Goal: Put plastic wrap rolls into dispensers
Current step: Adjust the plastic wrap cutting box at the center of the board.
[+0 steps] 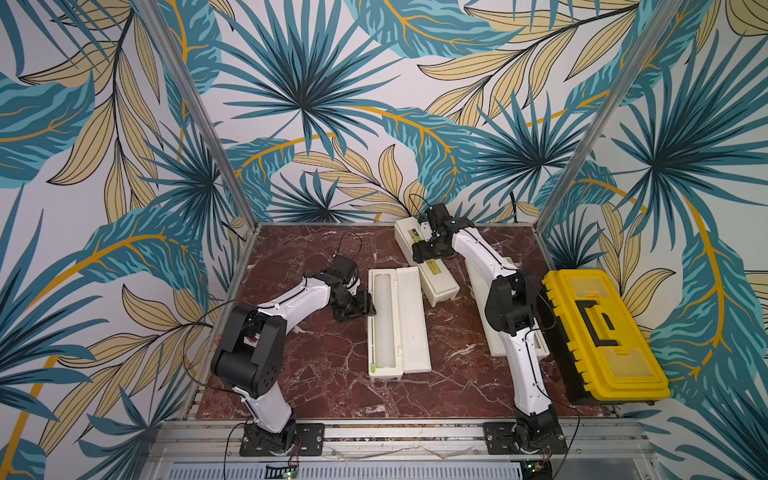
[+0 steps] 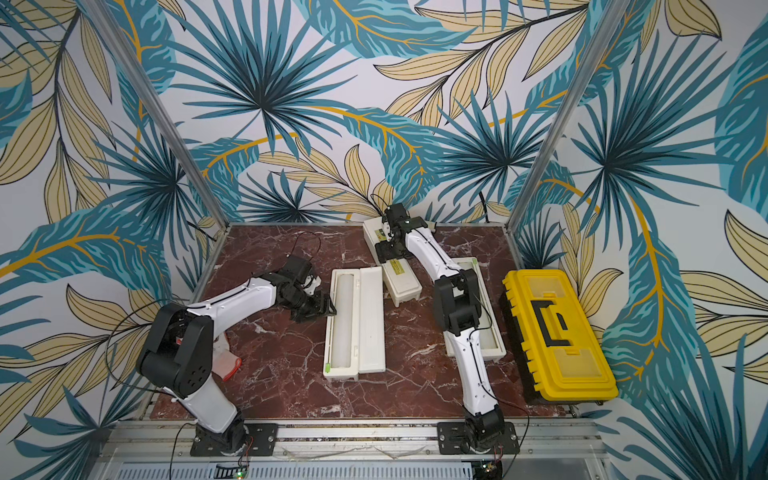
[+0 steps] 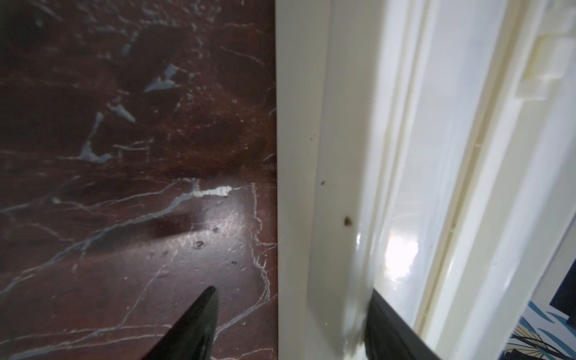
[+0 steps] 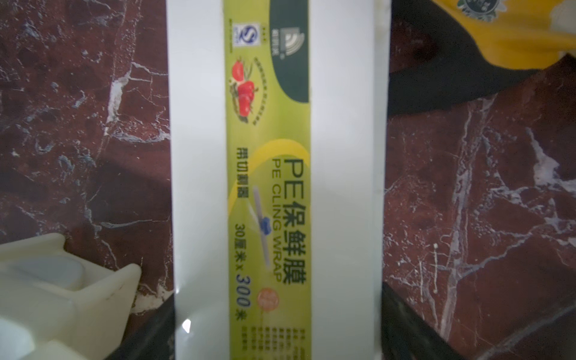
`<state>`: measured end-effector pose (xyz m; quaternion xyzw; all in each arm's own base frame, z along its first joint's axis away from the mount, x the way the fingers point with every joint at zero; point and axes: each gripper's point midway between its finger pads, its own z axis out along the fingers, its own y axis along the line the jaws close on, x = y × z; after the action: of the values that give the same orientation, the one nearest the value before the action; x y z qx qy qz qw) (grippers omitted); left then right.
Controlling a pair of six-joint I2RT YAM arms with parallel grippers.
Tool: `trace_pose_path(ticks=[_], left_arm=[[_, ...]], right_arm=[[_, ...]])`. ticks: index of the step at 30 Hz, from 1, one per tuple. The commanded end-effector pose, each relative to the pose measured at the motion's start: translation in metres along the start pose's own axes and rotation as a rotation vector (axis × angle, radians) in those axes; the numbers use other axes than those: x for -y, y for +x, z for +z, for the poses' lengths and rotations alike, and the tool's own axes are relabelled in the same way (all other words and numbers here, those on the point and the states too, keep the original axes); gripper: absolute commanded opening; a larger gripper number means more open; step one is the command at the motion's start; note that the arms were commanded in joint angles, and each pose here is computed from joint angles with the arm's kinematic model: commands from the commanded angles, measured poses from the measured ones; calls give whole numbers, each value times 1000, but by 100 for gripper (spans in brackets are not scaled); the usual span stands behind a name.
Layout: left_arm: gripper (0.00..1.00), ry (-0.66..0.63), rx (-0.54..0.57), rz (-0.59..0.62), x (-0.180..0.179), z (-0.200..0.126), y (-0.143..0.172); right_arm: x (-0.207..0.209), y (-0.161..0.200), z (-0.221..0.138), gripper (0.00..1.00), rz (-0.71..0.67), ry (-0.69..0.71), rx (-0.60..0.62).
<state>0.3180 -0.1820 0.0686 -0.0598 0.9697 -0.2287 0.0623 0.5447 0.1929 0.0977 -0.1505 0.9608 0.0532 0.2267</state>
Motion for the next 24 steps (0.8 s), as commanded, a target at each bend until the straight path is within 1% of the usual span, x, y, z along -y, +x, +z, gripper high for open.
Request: trace_pose_path(ticks=[1, 2, 3, 5, 7, 10, 12, 14, 18, 20, 22, 24], left_arm=[[69, -208, -82, -94, -62, 3, 34], [69, -202, -68, -94, -61, -1, 32], [72, -194, -50, -88, -58, -6, 29], [82, -156, 3, -72, -43, -19, 16], [88, -113, 58, -45, -25, -34, -2], [93, -41, 126, 4, 7, -56, -30], [94, -5, 151, 36, 24, -65, -48], [94, 22, 159, 60, 37, -66, -63], [94, 60, 170, 89, 56, -62, -92], [94, 84, 178, 101, 68, -59, -108], [94, 107, 187, 110, 78, -57, -124], [94, 124, 194, 112, 86, -52, -138]], right_arm=[[-5, 3, -8, 68, 62, -64, -23], [-7, 2, -13, 67, 76, -86, -18], [-8, 1, -16, 67, 86, -105, -15], [-15, -2, -26, 67, 116, -169, -10], [-21, -4, -34, 67, 150, -229, -7], [-29, -5, -43, 67, 204, -300, -11], [-31, -4, -43, 71, 229, -312, -22], [-30, 0, -39, 75, 240, -305, -33], [-28, 8, -27, 76, 254, -290, -65], [-28, 9, -26, 76, 264, -294, -71], [-31, 6, -30, 77, 269, -310, -59], [-31, 3, -32, 81, 272, -315, -39]])
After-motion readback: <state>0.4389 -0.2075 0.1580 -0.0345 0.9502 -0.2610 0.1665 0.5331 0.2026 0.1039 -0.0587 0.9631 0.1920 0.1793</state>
